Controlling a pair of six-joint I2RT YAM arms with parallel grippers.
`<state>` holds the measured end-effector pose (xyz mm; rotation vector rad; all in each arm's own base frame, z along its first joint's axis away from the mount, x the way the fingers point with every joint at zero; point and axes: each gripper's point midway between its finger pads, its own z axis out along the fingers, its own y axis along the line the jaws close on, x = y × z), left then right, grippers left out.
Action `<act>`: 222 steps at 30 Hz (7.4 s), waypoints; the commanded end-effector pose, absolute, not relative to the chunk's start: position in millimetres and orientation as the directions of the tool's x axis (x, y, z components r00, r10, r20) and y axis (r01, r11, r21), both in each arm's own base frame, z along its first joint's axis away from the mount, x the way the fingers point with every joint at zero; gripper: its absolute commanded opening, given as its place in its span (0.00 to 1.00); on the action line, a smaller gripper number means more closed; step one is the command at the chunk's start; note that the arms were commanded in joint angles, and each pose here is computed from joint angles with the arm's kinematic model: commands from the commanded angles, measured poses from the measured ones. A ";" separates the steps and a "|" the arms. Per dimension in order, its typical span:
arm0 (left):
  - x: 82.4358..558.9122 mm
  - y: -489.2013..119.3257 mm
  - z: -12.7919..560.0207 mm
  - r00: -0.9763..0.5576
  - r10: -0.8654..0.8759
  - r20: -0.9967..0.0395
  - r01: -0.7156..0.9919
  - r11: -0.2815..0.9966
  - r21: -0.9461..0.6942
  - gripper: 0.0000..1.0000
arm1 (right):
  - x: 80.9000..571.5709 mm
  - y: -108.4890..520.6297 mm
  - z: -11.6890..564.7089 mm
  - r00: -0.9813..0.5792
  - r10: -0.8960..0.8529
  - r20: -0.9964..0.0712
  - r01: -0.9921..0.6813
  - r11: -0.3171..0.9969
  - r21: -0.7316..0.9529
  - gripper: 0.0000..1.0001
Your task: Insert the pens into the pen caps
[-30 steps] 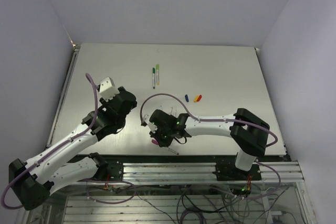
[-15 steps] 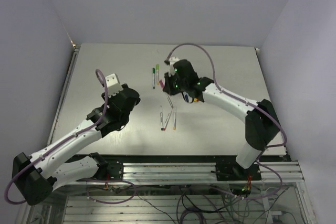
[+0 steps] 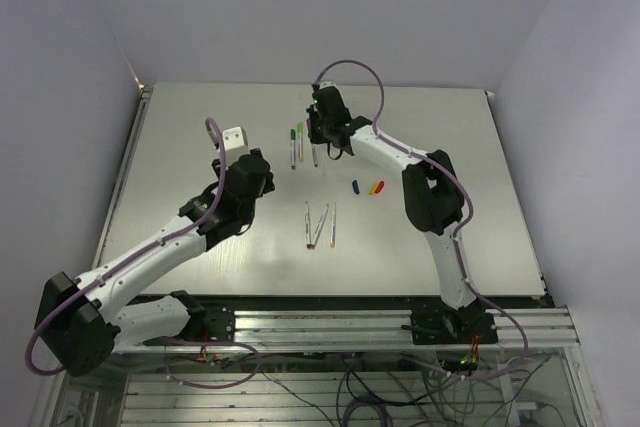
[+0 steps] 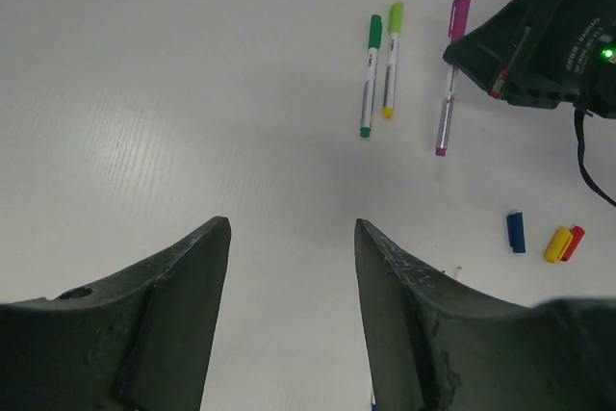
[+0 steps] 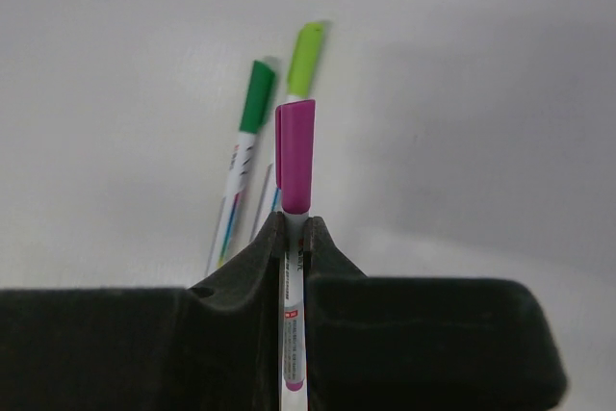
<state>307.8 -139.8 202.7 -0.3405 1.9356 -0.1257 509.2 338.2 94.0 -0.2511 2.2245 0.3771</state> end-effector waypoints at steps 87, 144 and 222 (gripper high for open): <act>291.2 -267.2 58.5 -0.683 0.078 -0.727 0.214 0.972 -0.096 0.68 | 396.7 173.3 168.5 -0.456 0.158 -0.876 -0.048 0.978 0.202 0.35; 231.9 -207.2 -15.8 -0.870 0.197 -0.451 0.125 0.975 0.186 0.56 | 357.1 166.5 151.9 -0.505 0.205 -0.839 -0.060 0.961 0.271 0.32; 283.7 -280.9 138.3 -0.610 -0.019 -0.792 0.378 0.872 -0.311 0.07 | 381.8 196.5 -6.9 -0.832 -0.117 -0.542 -0.158 0.987 0.029 0.30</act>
